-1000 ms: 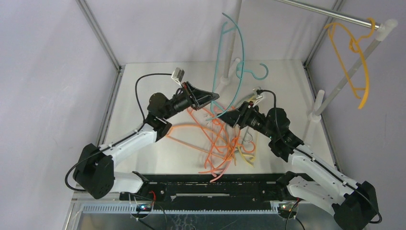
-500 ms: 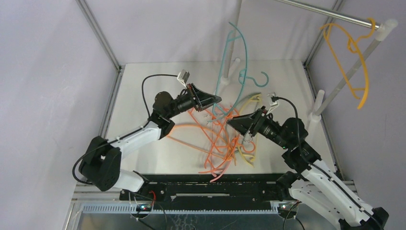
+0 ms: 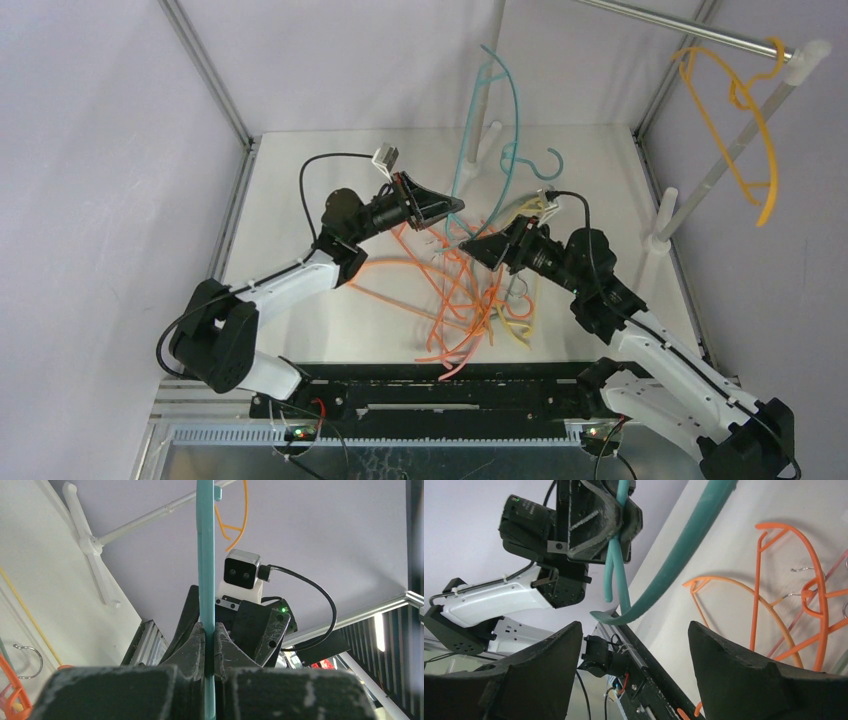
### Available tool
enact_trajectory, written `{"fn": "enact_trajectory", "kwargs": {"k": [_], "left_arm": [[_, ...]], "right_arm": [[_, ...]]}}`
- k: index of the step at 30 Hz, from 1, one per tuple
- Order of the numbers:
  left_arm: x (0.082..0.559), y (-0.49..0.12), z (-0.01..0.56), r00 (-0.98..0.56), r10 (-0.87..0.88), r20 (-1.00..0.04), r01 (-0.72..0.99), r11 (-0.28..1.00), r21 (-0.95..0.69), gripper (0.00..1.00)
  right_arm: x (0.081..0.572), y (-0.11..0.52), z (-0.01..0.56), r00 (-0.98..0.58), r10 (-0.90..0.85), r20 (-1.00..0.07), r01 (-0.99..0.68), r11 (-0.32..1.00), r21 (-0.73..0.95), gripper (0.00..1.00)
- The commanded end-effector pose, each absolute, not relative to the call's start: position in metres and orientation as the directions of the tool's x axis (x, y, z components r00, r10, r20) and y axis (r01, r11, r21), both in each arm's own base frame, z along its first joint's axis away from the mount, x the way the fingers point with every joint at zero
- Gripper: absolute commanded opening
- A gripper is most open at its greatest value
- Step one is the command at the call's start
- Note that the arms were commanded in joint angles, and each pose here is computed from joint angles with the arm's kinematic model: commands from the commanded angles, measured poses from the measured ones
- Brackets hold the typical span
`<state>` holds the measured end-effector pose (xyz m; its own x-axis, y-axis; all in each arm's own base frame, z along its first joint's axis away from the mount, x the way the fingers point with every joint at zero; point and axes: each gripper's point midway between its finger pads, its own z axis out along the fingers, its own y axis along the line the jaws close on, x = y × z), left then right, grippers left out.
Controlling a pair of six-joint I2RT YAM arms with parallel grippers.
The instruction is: Organize the hangers
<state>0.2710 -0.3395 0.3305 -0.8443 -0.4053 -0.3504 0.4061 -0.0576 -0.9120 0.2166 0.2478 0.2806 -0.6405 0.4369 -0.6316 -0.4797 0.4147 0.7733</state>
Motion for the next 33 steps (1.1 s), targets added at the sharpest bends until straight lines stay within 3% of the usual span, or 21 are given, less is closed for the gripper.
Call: {"fn": "enact_trajectory", "kwargs": {"k": [1,13,17,19,23,29,30,32,33], "left_arm": [[0.262,-0.331,0.373,-0.801,-0.438,-0.408,0.503,-0.124,-0.855,0.0],[0.265,-0.331,0.37,-0.8,-0.445,-0.402,0.499,-0.122,-0.858,0.0],[0.263,-0.332,0.368,-0.807,-0.436,-0.398,0.493,-0.126,-0.861,0.0],[0.261,-0.333,0.367,-0.812,-0.429,-0.395,0.489,-0.133,-0.862,0.0],[0.256,-0.334,0.361,-0.825,-0.412,-0.388,0.478,-0.141,-0.867,0.0],[0.244,-0.336,0.334,-0.866,-0.338,-0.369,0.427,-0.117,-0.897,0.0],[0.243,-0.336,0.329,-0.871,-0.327,-0.367,0.421,-0.111,-0.9,0.03],[0.242,-0.333,0.323,-0.875,-0.315,-0.369,0.417,-0.099,-0.903,0.28],[0.243,-0.331,0.322,-0.872,-0.313,-0.377,0.422,-0.088,-0.903,0.6]], "right_arm": [[0.223,0.246,0.322,-0.571,0.51,-0.643,-0.551,0.343,0.761,0.85],[0.233,0.268,0.33,-0.61,0.515,-0.603,-0.573,0.239,0.784,0.84],[0.236,0.277,0.33,-0.623,0.501,-0.601,-0.577,0.225,0.785,0.78],[0.238,0.28,0.332,-0.624,0.496,-0.604,-0.586,0.214,0.781,0.63],[0.238,0.287,0.335,-0.637,0.467,-0.614,-0.609,0.183,0.772,0.03],[0.237,0.285,0.328,-0.631,0.457,-0.626,-0.598,0.227,0.769,0.0],[0.237,0.282,0.324,-0.632,0.456,-0.626,-0.581,0.256,0.773,0.0],[0.239,0.274,0.313,-0.627,0.451,-0.635,-0.543,0.332,0.771,0.0],[0.239,0.269,0.306,-0.623,0.445,-0.643,-0.526,0.371,0.766,0.0]]}}
